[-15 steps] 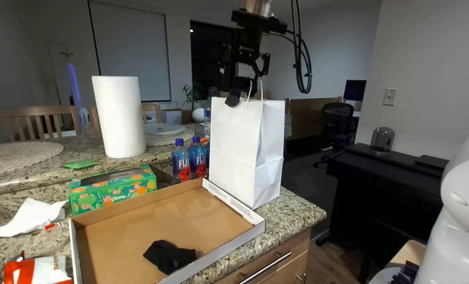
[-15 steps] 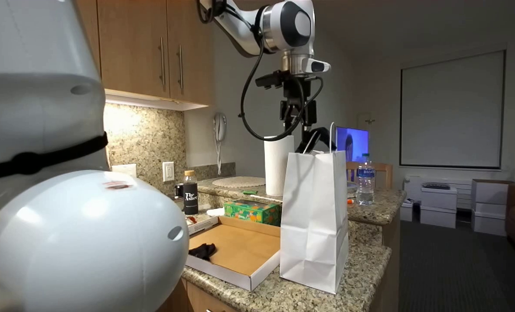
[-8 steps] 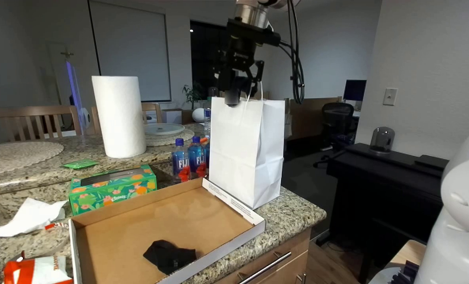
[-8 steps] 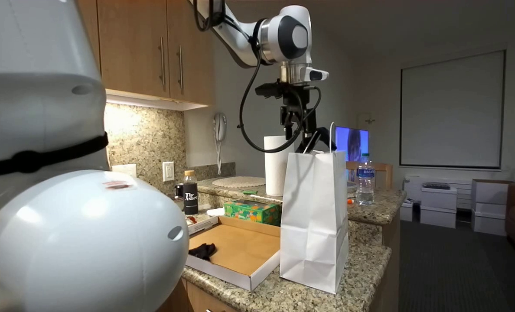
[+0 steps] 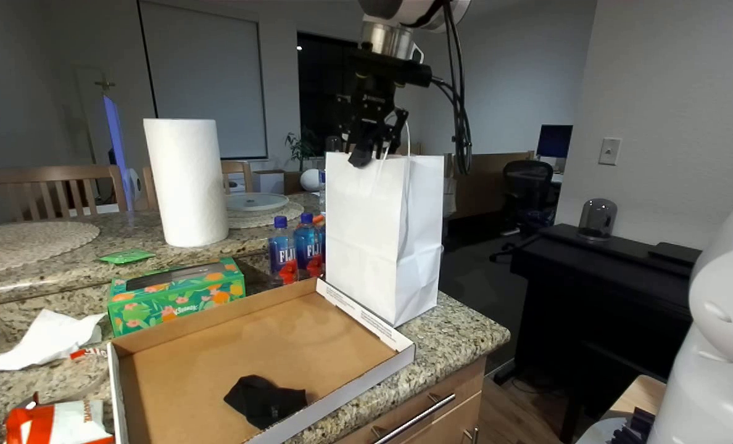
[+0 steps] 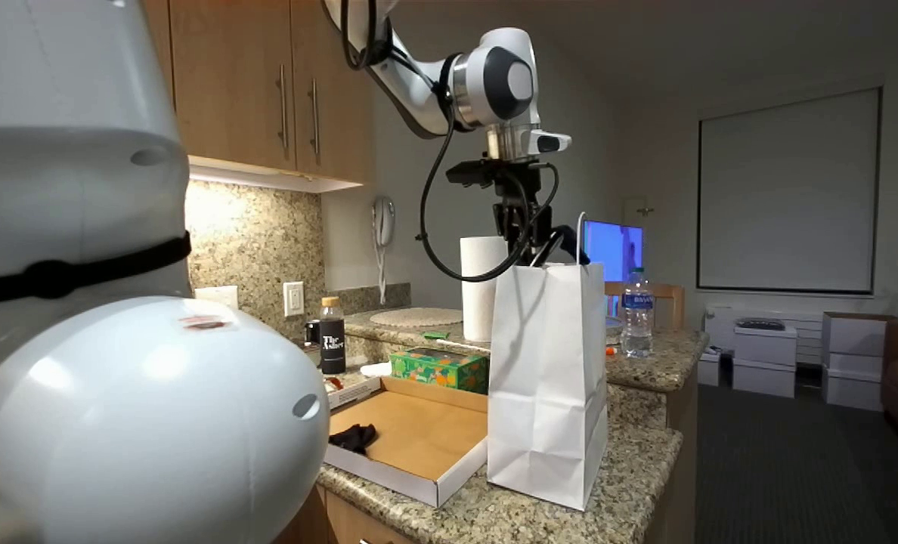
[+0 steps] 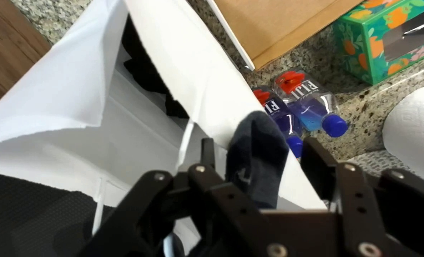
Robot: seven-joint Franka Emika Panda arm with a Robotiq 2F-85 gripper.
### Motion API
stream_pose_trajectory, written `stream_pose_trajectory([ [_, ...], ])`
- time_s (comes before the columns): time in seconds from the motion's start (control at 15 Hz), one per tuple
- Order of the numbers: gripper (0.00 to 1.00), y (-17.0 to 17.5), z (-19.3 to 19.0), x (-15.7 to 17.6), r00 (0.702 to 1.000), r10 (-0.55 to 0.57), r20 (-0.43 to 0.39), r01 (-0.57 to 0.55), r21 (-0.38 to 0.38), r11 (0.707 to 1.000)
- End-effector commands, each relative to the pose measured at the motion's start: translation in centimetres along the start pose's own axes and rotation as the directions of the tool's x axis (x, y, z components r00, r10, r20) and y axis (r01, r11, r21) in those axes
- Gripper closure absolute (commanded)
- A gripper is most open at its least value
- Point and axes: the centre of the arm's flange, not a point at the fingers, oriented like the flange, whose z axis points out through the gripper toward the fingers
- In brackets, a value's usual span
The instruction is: Put the socks in the bag
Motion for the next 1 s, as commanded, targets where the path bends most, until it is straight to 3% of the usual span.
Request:
stream_pose_trajectory([
  [0.0,0.66,-0.1,0.3,-0.8,0.999,0.015,-0.041,-0.016,-0.030,0.999],
  [0.27,0.92,-0.5,0.0,-1.3,0.998,0.001,-0.059,-0.004,-0.048,0.999],
  [0.53,0.97,-0.7,-0.5,-1.7,0.998,-0.005,-0.067,0.002,-0.048,0.999],
  [0.93,0.92,-0.6,-1.5,-2.2,0.997,-0.006,-0.082,0.003,-0.036,0.999],
])
